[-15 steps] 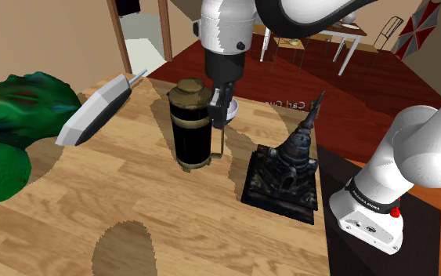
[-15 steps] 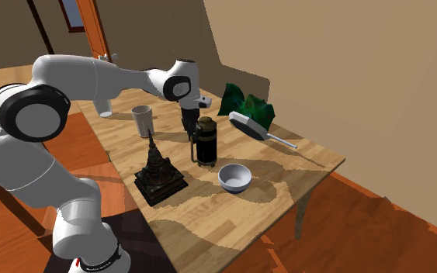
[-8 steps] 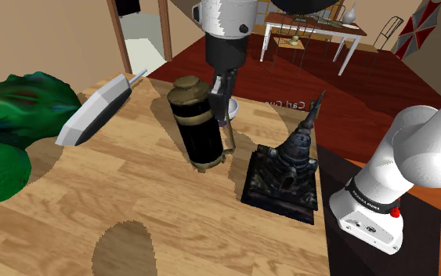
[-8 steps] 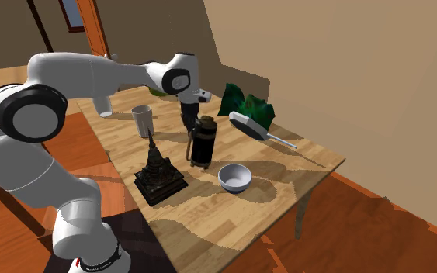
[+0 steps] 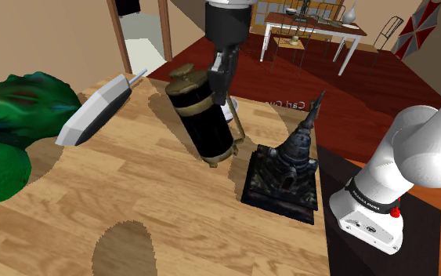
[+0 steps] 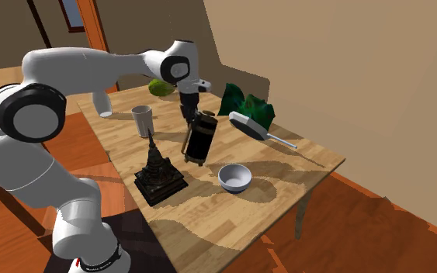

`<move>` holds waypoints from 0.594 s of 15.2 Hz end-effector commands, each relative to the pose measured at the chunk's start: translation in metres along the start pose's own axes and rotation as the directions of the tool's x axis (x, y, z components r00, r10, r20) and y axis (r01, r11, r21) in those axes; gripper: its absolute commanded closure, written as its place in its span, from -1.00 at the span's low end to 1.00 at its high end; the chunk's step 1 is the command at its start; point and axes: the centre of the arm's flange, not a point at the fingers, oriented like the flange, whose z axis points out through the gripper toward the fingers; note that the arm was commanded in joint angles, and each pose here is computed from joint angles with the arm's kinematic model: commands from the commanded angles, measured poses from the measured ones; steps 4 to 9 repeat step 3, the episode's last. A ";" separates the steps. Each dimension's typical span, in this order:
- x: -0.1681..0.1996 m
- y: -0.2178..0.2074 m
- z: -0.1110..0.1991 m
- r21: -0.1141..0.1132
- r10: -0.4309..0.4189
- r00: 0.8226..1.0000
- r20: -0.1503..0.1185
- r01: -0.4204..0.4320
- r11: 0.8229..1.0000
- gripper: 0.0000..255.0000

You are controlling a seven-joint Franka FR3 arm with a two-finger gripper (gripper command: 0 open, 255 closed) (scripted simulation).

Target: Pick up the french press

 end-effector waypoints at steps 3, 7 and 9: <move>-0.001 0.000 -0.014 0.000 0.000 1.000 -0.002 0.000 1.000 1.00; -0.001 0.000 -0.014 0.000 0.000 1.000 -0.002 0.000 1.000 1.00; -0.001 0.000 -0.014 0.000 0.000 1.000 -0.002 0.000 1.000 1.00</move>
